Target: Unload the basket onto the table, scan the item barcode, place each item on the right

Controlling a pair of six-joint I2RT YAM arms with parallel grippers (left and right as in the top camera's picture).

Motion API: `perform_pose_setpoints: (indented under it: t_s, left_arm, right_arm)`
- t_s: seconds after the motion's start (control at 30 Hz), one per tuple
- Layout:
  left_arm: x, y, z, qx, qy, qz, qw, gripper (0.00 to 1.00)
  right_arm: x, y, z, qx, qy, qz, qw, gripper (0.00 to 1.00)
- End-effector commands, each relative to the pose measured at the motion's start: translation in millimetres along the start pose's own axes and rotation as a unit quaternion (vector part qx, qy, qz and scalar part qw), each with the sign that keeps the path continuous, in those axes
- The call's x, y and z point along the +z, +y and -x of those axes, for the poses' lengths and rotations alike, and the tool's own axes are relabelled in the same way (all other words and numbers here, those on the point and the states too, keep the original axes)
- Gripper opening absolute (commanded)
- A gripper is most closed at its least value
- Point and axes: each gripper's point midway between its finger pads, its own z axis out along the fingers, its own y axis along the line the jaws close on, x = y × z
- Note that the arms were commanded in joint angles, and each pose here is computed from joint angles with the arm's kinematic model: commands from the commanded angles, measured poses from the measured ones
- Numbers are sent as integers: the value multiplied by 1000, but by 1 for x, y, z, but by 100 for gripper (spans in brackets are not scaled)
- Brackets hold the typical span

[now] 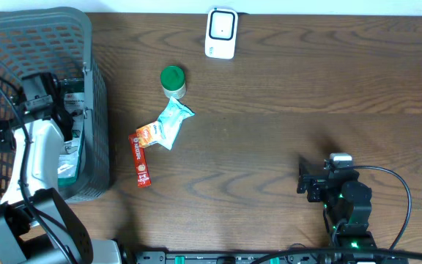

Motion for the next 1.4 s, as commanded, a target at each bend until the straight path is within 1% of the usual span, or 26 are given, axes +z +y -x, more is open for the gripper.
perform_pose_setpoints:
  t_s: [0.0,0.03,0.07,0.1,0.13,0.17,0.2,0.33,0.37,0.43,0.47,0.57,0.67,0.8,0.97,1.0,1.07,1.2,1.3,1.37]
  left_arm:
    - [-2,12,5,-35,-6,9,999,89]
    - [-2,11,5,-35,-6,9,999,88]
    - [-2,10,5,-35,-7,6,999,82]
    - [-2,10,5,-34,-6,4,999,73]
    - [-2,9,5,-34,-6,1,999,61]
    - [-2,7,5,-33,-7,-4,999,55]
    - [-2,5,5,-33,-8,-9,999,54]
    - [-3,1,6,-43,-11,-21,999,53]
    - [-3,1,6,-48,-10,-21,999,50]
    - [-3,1,6,-58,-10,-21,998,38]
    - [-3,1,6,-63,-10,-22,998,33]
    - [-3,-6,8,-63,-14,-43,997,30]
    - [-5,-10,11,-71,-21,-60,995,30]
    - [-14,-5,16,-97,-37,-68,992,30]
    - [-41,23,29,-140,-86,-61,985,30]
    - [-49,31,31,-150,-99,-58,982,30]
    - [-62,44,34,-167,-120,-54,977,25]
    - [-88,65,35,-195,-160,-57,966,25]
    - [-101,76,35,-209,-179,-55,960,22]
    - [-103,77,35,-210,-181,-55,959,24]
  right_arm:
    - [0,1,1,5,-3,2,1000,99]
    - [0,1,1,5,-3,2,1000,99]
    - [0,1,1,5,-3,2,1000,99]
    - [0,1,1,5,-3,2,1000,99]
    - [0,1,1,5,-3,2,1000,99]
    - [0,1,1,5,-3,2,1000,99]
    - [0,1,1,5,-3,2,1000,99]
    - [0,1,1,5,-3,2,1000,99]
    - [0,1,1,5,-3,2,1000,99]
    - [0,1,1,5,-3,2,1000,99]
    - [0,1,1,5,-3,2,1000,99]
    - [0,1,1,5,-3,2,1000,99]
    - [0,1,1,5,-3,2,1000,99]
    - [0,1,1,5,-3,2,1000,99]
    - [0,1,1,5,-3,2,1000,99]
    - [0,1,1,5,-3,2,1000,99]
    - [0,1,1,5,-3,2,1000,99]
    - [0,1,1,5,-3,2,1000,99]
    - [0,1,1,5,-3,2,1000,99]
    - [0,1,1,5,-3,2,1000,99]
